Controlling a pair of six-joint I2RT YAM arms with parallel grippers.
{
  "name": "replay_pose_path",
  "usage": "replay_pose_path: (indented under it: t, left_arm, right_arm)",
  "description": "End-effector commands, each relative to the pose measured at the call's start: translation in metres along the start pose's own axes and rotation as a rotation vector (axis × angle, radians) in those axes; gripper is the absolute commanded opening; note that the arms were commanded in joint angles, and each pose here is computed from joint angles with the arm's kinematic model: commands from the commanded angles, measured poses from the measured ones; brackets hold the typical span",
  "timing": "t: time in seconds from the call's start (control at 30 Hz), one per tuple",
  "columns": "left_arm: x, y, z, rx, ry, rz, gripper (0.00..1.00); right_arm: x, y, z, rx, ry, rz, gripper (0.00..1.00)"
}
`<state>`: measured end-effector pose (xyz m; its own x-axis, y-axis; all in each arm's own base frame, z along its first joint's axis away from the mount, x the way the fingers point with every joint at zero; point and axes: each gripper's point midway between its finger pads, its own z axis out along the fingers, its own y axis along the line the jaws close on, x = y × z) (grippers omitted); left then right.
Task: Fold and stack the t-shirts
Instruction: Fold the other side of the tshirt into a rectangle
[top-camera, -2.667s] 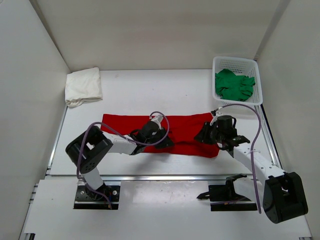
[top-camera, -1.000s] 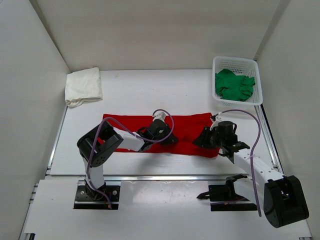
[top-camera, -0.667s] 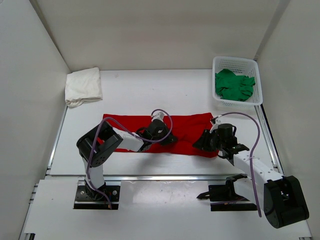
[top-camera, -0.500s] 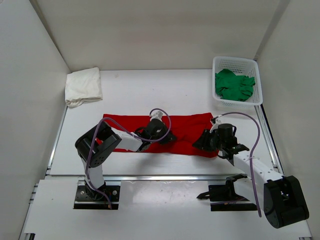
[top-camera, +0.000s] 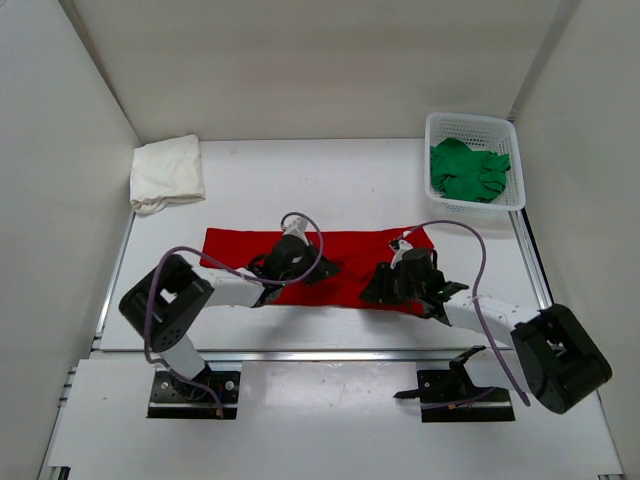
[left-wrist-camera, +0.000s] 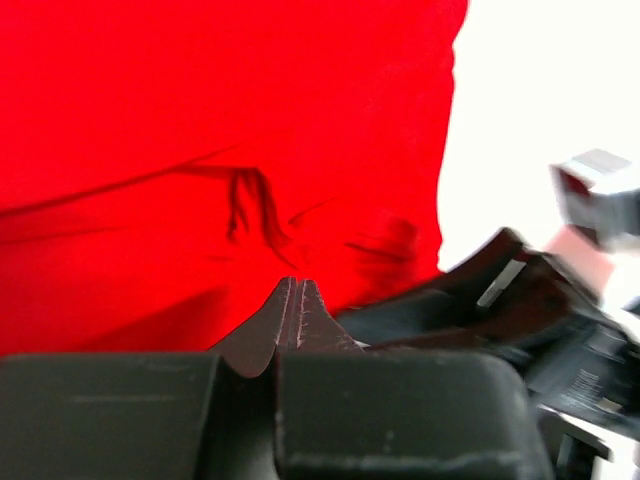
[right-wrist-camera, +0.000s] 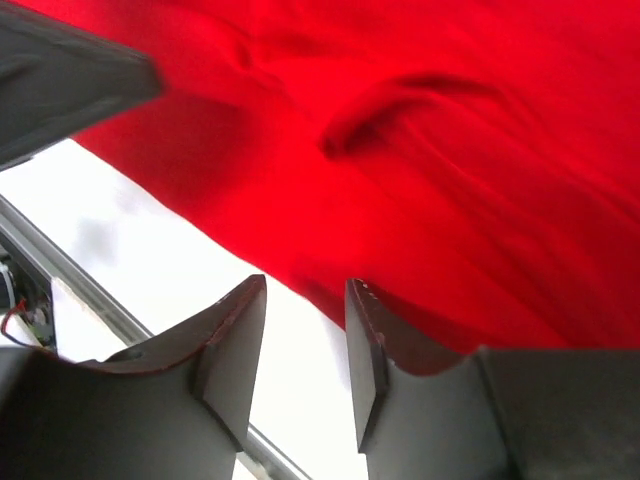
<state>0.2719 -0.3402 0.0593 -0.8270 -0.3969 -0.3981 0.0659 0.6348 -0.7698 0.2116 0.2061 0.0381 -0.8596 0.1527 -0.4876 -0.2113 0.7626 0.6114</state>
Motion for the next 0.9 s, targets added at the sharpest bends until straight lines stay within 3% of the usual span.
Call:
replay_pose_path:
  t: [0.0,0.3,0.73,0.87]
  left_arm:
    - [-0.015,-0.010,-0.027,0.062,-0.033,0.015,0.00]
    - [0.003,0.006,-0.048,0.075,0.016,0.004,0.02]
    - [0.007,0.018,-0.070,0.087,0.003,0.012,0.04]
    - [0.014,0.022,-0.071,0.093,0.017,0.002,0.04]
  right_arm:
    - [-0.042,0.028,0.014,-0.051,-0.142,-0.012,0.36]
    - [-0.066,0.004,0.027,0.039,-0.267,0.056,0.34]
    - [-0.062,0.016,0.045,0.009,-0.263,0.113,0.30]
    - [-0.062,0.024,0.051,-0.009,-0.242,0.118,0.21]
